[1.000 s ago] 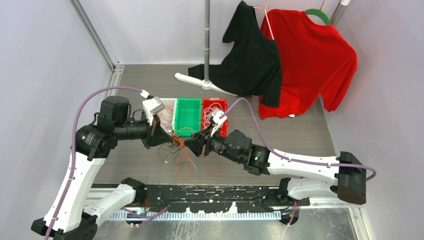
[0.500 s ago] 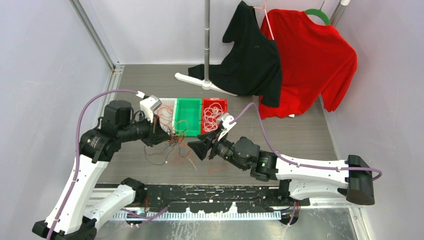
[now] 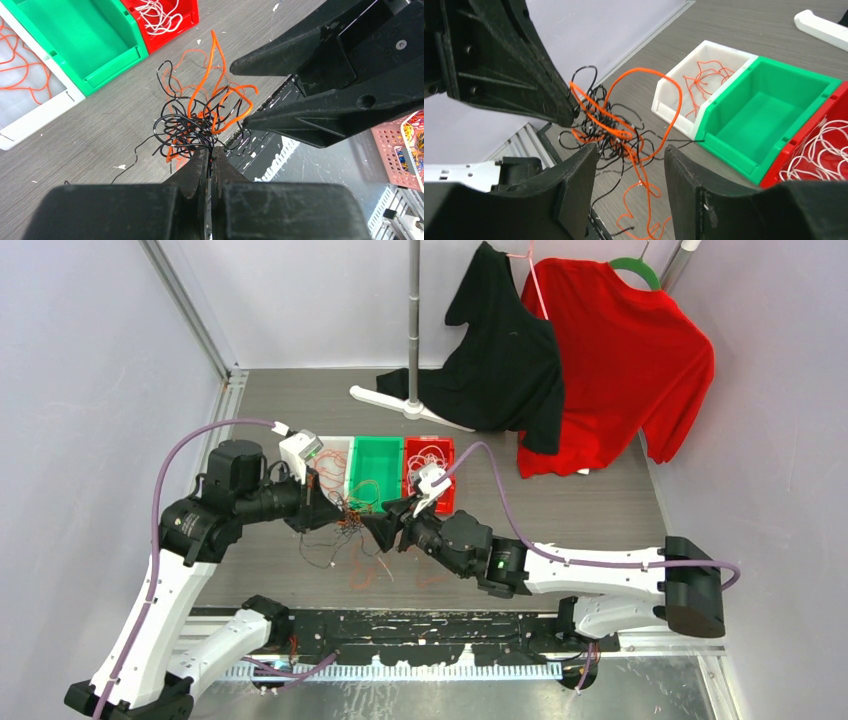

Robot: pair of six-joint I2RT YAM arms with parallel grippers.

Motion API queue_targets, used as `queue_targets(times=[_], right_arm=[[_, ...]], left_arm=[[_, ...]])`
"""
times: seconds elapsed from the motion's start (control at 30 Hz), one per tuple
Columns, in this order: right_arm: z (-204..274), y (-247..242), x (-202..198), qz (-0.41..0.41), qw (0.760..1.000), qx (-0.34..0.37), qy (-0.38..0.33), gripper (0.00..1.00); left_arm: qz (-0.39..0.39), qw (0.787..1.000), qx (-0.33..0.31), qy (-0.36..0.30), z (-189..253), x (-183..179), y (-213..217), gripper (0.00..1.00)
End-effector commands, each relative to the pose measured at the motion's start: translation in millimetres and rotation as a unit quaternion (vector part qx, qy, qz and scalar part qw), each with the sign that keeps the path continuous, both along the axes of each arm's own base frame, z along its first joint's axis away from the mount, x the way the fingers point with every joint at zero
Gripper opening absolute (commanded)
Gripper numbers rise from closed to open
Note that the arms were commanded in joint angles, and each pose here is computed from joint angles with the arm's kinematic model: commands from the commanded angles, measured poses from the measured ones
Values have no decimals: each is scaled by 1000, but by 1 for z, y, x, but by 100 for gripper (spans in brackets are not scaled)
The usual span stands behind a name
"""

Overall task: Untangle the cables
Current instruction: Untie the cable.

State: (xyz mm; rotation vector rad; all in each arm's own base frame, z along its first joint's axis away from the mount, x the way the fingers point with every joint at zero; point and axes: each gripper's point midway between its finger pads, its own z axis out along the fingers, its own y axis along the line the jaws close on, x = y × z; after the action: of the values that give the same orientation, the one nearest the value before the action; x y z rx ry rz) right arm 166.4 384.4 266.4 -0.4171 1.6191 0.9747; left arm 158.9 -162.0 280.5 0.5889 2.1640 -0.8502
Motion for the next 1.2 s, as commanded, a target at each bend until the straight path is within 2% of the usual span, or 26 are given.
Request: queue_targets(times=[0.0,0.47,0.73,0.97,1.17], right_arm=[[41,-1,15,-46,998,43,-29,56],[27,7,21,-59,997,0,-43,54],[36,26,28,-68,995,-10,-71,53],[36,30,33,-80,994,3,-81,49],[35,26,28,-72,993,43,-81,51]], left_arm=[[-13,999,-31,-19,16,-1,-7,0],[-33,998,-44,-17,24,-7,-12,0],[-61,995,-73,11,30,-17,-22,0],[-131,984,-116,46,45,-44,-34,0],[-156,977,-137,41,57,-55,-37,0]])
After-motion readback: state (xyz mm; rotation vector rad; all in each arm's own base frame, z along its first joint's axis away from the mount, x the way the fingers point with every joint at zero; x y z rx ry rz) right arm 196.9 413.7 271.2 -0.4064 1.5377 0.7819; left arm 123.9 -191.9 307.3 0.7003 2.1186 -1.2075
